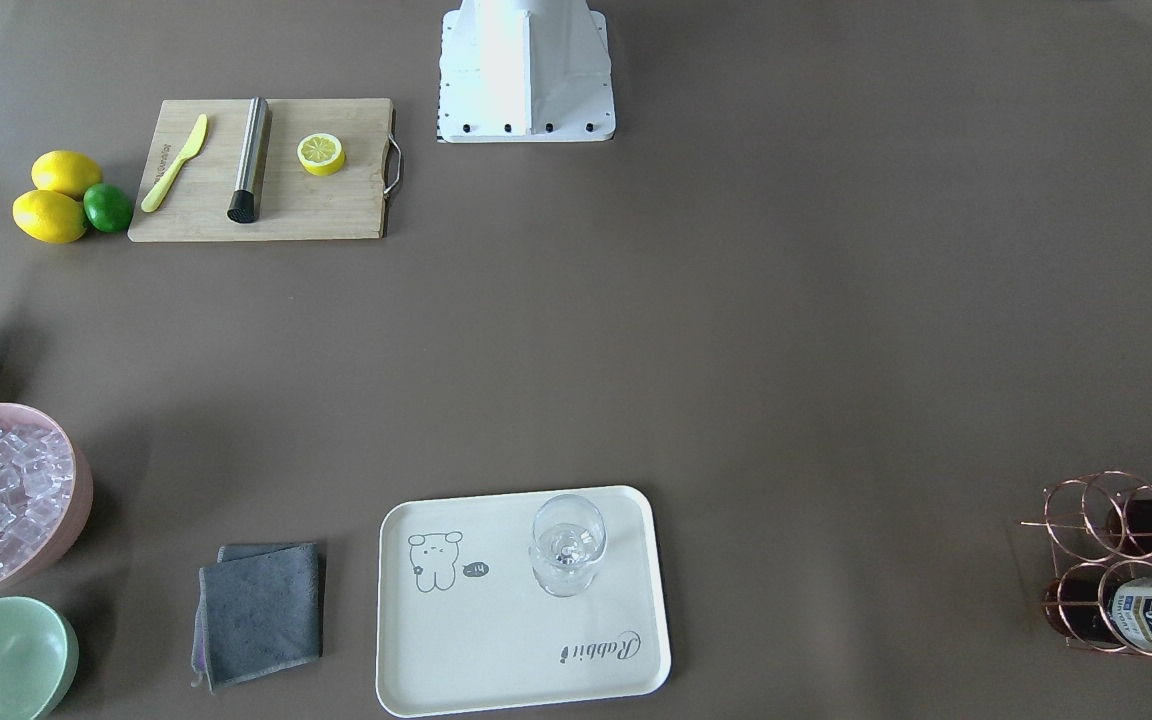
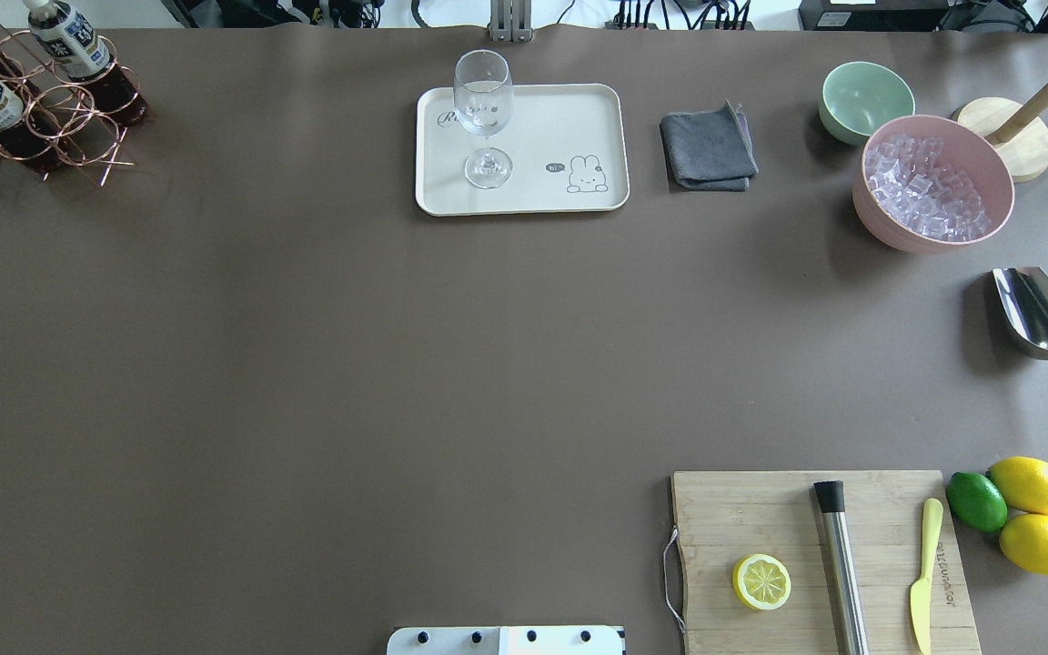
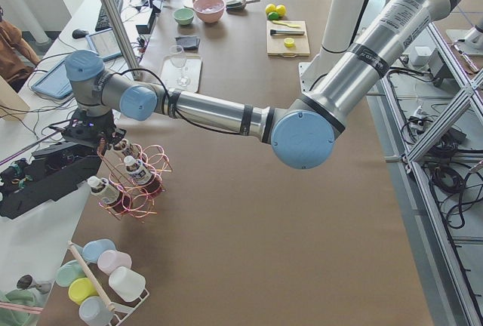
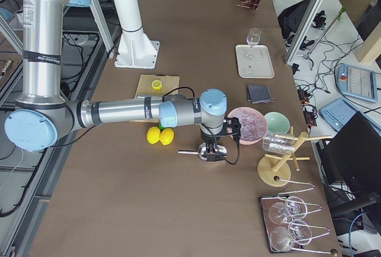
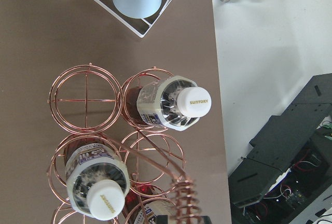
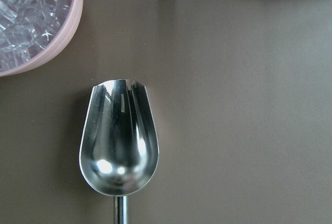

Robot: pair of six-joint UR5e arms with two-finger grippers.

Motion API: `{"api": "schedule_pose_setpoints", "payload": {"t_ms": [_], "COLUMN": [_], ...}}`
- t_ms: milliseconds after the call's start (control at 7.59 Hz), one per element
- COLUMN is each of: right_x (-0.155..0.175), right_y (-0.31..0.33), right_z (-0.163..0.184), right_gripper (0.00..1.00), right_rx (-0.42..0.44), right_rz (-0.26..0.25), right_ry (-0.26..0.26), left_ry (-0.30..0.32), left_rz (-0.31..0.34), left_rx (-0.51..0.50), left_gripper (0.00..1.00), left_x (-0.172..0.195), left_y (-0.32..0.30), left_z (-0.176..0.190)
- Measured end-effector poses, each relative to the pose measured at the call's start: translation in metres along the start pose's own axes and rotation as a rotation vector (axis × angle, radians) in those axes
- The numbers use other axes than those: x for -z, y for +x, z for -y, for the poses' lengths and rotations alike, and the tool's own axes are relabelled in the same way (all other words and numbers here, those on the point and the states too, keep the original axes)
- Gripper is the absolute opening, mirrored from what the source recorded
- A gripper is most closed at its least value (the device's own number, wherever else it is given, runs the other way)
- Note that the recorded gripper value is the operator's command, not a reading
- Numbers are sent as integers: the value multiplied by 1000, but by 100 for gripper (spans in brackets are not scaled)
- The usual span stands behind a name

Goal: Take tea from basket to plate

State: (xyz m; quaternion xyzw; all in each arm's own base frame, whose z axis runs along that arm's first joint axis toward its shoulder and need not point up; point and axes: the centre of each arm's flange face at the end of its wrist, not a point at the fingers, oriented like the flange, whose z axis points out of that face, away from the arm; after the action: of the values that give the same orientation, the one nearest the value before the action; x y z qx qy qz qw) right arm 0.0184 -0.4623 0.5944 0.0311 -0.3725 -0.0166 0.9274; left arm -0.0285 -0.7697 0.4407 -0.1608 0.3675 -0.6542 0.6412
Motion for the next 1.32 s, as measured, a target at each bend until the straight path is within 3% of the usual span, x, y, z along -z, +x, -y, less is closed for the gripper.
{"api": "schedule_pose_setpoints", "payload": {"t_ms": [263, 659, 790, 1186, 1317], "right_x": [12, 25, 25, 2, 5], "right_y": [-38, -105, -129, -213, -239], "right_z": [30, 68, 74, 73, 78], "right_gripper": [100, 100, 100, 100, 100], "right_rx": [69, 182, 229, 523, 580], "right_rz": [47, 129, 165, 261, 286], "right_ry": [26, 49, 51, 142, 165], "left_ry": [-2, -19, -29, -87, -107], "left_rz": [-29, -59, -43, 11, 48], "left_rx": [0, -7, 14, 128, 127], "left_gripper": [0, 0, 0, 0, 0], "left_x": [43, 119, 128, 135, 132], "left_y": [-1, -58, -77, -132, -156], "left_z": [-24, -102, -140, -243, -281]}}
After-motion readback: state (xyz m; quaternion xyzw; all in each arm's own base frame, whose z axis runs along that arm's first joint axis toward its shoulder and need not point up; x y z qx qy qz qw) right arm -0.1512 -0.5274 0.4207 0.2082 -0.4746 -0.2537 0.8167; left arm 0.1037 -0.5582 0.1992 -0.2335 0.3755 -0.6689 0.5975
